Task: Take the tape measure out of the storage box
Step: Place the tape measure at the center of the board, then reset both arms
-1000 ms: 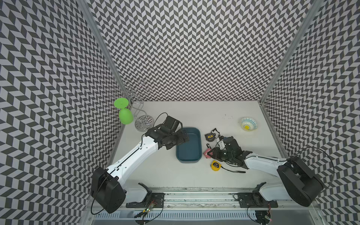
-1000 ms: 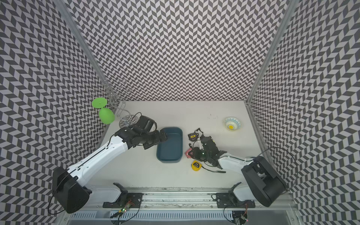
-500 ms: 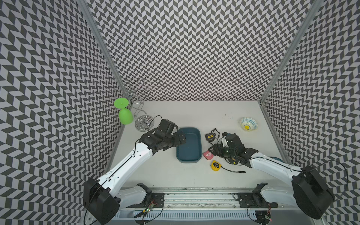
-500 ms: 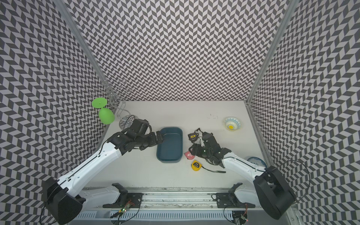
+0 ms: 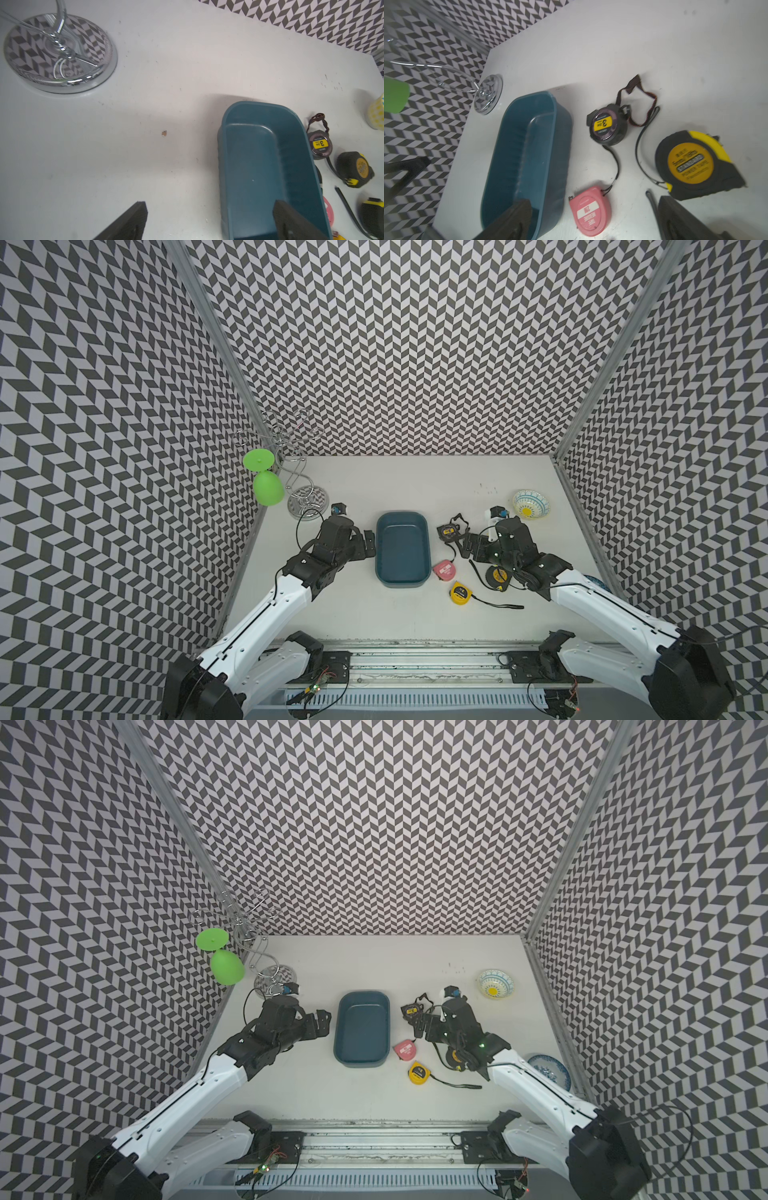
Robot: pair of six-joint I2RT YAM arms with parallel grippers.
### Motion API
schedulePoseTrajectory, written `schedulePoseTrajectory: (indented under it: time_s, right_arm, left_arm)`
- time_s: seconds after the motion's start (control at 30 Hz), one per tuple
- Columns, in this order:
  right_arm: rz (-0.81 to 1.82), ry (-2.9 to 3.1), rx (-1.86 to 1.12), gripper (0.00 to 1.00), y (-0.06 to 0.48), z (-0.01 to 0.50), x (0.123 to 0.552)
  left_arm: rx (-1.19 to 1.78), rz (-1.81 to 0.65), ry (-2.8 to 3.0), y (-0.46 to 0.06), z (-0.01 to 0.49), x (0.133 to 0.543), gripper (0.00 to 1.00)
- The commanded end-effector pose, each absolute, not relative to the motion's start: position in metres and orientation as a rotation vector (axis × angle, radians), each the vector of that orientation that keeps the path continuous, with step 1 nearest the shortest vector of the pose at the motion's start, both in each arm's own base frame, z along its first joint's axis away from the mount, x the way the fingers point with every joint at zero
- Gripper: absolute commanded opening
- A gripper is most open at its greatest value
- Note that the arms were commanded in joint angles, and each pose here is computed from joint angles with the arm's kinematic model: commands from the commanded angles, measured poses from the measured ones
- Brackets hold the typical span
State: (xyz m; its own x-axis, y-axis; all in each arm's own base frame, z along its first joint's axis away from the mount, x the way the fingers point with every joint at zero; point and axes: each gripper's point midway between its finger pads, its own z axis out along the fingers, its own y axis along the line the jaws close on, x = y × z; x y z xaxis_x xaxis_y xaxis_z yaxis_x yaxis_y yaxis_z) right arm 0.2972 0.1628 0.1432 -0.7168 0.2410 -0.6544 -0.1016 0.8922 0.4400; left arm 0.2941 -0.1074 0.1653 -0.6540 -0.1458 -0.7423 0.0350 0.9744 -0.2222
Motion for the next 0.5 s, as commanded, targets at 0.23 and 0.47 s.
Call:
schedulePoseTrajectory:
  time_s: [0.23, 0.47]
  right_arm:
    - [0.136, 1.975, 0.156, 1.00, 0.075, 0.194, 0.371]
    - [-0.024, 1.904, 0.202, 0.99, 0.028, 0.180, 0.393]
  left_arm:
    - [-0.049, -0.138, 1.935, -0.071, 0.201, 0.344, 1.00]
    - [0.016, 0.015, 1.686, -0.040, 0.206, 0.348, 1.00]
